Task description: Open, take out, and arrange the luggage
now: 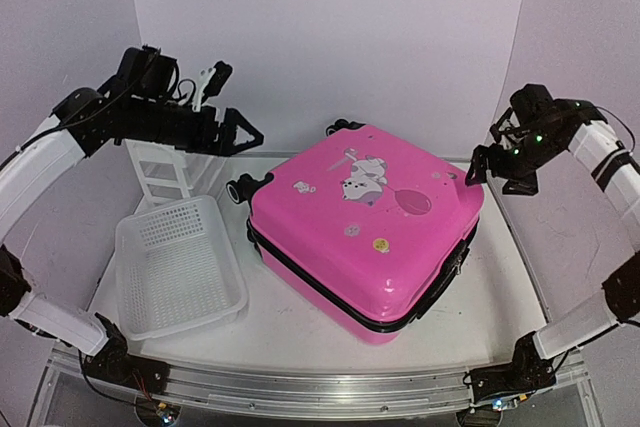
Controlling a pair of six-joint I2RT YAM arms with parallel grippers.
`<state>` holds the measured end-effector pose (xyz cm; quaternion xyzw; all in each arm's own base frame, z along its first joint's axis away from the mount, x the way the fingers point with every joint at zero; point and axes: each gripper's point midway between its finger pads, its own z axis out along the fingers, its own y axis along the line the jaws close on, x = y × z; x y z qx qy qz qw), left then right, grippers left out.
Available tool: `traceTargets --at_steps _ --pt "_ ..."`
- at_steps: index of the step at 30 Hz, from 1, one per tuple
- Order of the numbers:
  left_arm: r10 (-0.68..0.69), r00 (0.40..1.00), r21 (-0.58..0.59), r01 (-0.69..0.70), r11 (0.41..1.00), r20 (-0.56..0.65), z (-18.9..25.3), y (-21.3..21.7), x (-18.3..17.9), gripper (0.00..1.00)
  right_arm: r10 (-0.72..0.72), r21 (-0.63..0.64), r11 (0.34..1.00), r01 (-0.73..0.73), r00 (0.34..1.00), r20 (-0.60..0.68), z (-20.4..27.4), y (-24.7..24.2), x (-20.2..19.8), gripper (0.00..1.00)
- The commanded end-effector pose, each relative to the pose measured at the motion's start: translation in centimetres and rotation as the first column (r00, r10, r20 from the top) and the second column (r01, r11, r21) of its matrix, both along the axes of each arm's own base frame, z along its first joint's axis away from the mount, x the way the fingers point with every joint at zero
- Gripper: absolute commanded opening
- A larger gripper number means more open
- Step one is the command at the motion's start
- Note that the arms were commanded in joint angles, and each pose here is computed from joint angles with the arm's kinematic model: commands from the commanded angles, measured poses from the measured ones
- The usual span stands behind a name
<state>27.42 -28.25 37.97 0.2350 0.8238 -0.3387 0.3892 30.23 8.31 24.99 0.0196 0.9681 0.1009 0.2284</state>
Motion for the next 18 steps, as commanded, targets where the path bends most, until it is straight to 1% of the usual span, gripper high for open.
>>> traceTargets --at_steps 1,3,5,7,9,11,12,15,18 --pt "-0.002 0.976 0.056 0.014 0.998 -0.216 -7.4 0.1 -2.5 1.0 0.013 0.135 0.991 -0.022 0.998 0.069 3.0 0.2 4.5 0.98" --pt "-0.018 0.96 0.06 0.036 0.998 -0.28 -9.7 -0.6 -4.2 1.0 0.023 0.192 0.981 -0.034 0.998 0.057 3.2 0.7 6.5 0.98" --pt "-0.053 0.949 0.059 0.075 0.995 -0.31 -11.3 -2.3 -6.0 0.99 0.05 0.269 0.962 -0.057 0.998 0.033 3.0 1.8 8.2 0.98" --pt "-0.101 0.937 0.038 0.121 0.992 -0.333 -12.7 -4.5 -7.5 0.99 0.08 0.343 0.936 -0.076 0.997 0.001 2.3 3.0 9.6 0.98" --pt "-0.146 0.922 -0.006 0.154 0.988 -0.359 -13.6 -6.4 -8.3 0.97 0.108 0.398 0.913 -0.088 0.994 -0.027 1.6 4.0 10.6 0.98" --pt "-0.16 0.915 -0.043 0.156 0.987 -0.37 -14.1 -7.7 -7.9 0.96 0.136 0.435 0.895 -0.096 0.989 -0.06 0.4 4.7 10.9 0.98" --pt "-0.152 0.918 -0.043 0.146 0.988 -0.366 -14.3 -8.0 -7.4 0.95 0.142 0.443 0.892 -0.093 0.987 -0.079 -0.3 4.9 10.7 0.98" --pt "-0.122 0.937 -0.016 0.123 0.992 -0.328 -14.5 -9.0 -5.7 0.95 0.149 0.443 0.893 -0.079 0.981 -0.127 -2.4 4.8 9.5 0.97" --pt "-0.102 0.95 0.012 0.11 0.994 -0.297 -14.7 -10.2 -3.8 0.95 0.156 0.434 0.898 -0.078 0.977 -0.146 -3.8 4.5 7.4 0.96"
